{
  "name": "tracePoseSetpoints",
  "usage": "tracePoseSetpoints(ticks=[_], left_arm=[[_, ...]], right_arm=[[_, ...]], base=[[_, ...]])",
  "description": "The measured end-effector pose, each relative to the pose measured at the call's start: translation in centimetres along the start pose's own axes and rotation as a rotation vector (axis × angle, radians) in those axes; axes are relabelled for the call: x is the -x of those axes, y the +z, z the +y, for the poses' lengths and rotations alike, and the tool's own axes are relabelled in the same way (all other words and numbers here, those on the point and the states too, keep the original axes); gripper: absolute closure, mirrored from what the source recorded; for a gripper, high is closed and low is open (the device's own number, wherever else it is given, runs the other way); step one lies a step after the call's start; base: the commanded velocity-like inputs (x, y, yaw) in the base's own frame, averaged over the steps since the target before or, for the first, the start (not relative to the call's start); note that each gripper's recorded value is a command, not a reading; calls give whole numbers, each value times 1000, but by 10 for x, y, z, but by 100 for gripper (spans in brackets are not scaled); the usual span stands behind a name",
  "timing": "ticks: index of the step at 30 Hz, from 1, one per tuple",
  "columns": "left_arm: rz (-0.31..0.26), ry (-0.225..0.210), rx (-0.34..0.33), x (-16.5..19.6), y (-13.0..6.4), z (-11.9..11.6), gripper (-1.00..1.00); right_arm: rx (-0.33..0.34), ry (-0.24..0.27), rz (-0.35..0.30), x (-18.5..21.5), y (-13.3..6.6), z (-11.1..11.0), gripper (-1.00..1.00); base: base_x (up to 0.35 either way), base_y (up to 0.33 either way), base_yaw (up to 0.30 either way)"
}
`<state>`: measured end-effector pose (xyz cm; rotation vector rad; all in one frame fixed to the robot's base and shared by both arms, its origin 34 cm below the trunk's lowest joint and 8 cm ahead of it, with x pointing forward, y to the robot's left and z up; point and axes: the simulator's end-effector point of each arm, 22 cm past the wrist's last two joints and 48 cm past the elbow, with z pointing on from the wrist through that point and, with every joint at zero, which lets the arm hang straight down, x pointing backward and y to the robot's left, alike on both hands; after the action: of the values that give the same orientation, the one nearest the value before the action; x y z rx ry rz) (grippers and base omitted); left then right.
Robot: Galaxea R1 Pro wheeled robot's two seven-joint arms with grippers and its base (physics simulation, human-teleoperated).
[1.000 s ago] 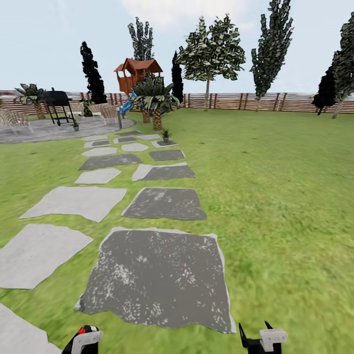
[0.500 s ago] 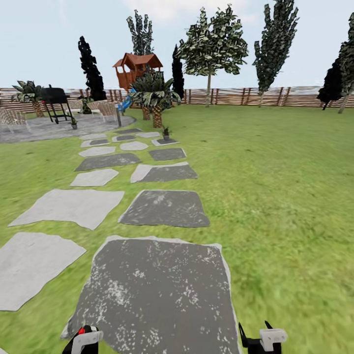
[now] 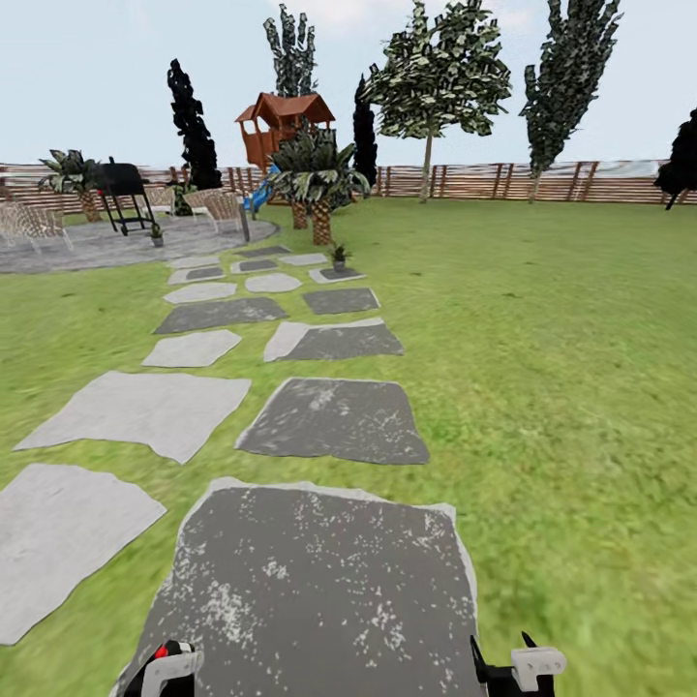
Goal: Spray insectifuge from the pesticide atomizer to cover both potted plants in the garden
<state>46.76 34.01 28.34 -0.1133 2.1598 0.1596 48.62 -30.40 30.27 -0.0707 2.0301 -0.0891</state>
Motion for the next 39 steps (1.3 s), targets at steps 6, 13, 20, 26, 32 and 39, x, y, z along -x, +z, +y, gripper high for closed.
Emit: tracePoseSetpoints(ticks=[6, 13, 20, 26, 32, 39], left_arm=[[5, 1, -1, -2, 0, -1, 100], [5, 1, -1, -2, 0, -1, 100], [8, 2, -1, -4, 0, -1, 100], [14, 3, -1, -6, 0, -1, 100], [14, 2, -1, -7, 0, -1, 100], [15, 2, -2, -7, 0, -2, 100]], right_arm=[[-1, 0, 3, -1, 0, 0, -100], [-2, 0, 2, -1, 0, -1, -100], [-2, 0, 6, -3, 0, -1, -100], [-1, 0, 13, -6, -1, 0, -100], [-1, -1, 14, -7, -1, -1, -100], [1, -3, 14, -7, -1, -1, -100]], base=[[338, 0, 60], [338, 0, 3], [338, 0, 0], [338, 0, 0], [338, 0, 0], [338, 0, 0]])
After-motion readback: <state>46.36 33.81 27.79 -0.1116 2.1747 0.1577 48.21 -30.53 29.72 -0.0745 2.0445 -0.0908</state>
